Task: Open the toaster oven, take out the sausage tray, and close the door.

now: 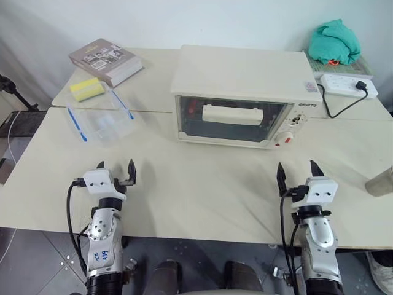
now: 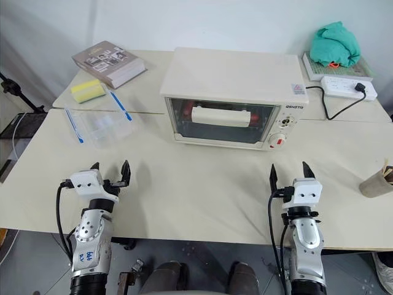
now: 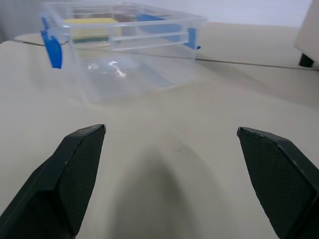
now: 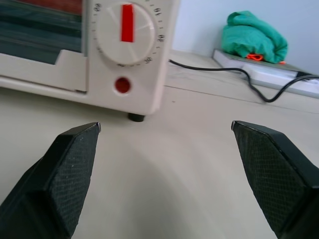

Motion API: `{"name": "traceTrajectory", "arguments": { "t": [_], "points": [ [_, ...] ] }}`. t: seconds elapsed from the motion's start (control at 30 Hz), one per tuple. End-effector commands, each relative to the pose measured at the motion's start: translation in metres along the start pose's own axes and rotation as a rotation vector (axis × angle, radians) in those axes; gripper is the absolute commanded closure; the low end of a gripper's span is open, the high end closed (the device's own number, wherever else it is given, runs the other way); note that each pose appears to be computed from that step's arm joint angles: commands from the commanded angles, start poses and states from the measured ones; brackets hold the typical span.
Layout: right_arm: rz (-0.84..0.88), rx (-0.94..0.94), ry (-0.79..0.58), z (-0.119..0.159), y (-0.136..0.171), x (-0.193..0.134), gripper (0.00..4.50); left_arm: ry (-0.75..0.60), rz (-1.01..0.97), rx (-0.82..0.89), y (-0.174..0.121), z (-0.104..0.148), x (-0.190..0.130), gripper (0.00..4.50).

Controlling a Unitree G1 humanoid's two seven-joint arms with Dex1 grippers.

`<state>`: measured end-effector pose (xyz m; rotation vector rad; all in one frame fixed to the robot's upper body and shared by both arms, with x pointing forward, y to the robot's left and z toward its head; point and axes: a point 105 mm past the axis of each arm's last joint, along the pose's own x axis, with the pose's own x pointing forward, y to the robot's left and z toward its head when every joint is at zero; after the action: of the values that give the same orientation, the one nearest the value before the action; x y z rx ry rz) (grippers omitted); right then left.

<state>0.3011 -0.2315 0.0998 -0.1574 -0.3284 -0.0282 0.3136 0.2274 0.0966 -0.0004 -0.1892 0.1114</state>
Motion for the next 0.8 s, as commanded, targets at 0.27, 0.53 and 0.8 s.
{"name": "traceTrajectory", "arguments": {
  "t": [0.27, 0.53, 0.8],
  "points": [
    [0.313, 0.088, -0.070, 0.046, 0.005, -0.014, 0.08, -0.094, -0.589, -0.188, -0.019, 0.048, -0.022, 0.00],
    [0.845, 0.224, -0.010, 0.105, 0.038, -0.005, 0.08, -0.012, -1.127, -0.223, -0.024, 0.120, -0.041, 0.00],
    [1.012, 0.246, 0.072, 0.118, 0.054, 0.041, 0.08, -0.120, -1.224, -0.172, -0.031, 0.137, -0.042, 0.00]
  ]
}}
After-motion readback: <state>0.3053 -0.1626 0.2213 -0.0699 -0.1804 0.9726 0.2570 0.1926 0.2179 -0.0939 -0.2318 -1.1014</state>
